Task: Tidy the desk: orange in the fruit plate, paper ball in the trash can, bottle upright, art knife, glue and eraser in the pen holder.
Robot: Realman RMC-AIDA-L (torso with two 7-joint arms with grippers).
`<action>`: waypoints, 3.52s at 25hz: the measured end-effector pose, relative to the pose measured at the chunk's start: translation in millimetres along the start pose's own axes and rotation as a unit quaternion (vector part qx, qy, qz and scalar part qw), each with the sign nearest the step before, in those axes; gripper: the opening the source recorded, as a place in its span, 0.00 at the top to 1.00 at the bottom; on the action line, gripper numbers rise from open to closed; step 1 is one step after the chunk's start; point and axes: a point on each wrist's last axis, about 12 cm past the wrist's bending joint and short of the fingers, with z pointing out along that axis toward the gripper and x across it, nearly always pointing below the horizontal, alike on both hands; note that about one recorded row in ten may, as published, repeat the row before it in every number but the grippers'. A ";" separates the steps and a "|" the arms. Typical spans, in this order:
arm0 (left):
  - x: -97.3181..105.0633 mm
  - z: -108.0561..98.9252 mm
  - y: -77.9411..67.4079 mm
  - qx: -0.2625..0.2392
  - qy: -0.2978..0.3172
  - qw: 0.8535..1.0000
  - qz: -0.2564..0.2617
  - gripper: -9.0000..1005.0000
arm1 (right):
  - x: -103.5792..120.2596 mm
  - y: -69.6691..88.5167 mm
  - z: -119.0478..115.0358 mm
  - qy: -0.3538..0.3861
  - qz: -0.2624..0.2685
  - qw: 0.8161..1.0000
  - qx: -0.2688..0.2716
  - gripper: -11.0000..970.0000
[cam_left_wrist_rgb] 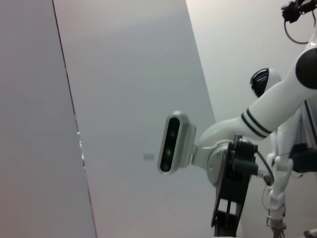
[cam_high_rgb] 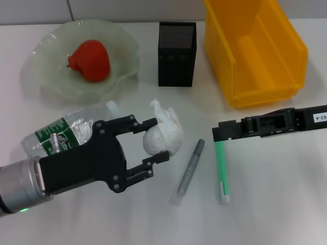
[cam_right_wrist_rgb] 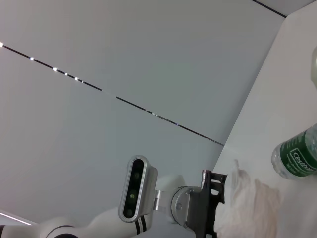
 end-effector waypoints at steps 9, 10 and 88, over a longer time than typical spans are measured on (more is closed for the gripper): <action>-1.9 11.3 -0.9 0.030 -0.015 0.999 -0.004 0.48 | -1.1 -2.2 11.8 0.009 -0.001 1.000 0.000 0.19; -2.1 11.8 -0.9 0.031 -0.016 0.999 -0.004 0.48 | -1.1 -2.2 11.8 0.009 -0.001 1.000 0.000 0.20; -3.0 21.3 2.3 0.036 -0.027 0.999 -0.014 0.20 | -6.2 -6.0 35.7 0.021 -0.010 1.000 0.004 0.51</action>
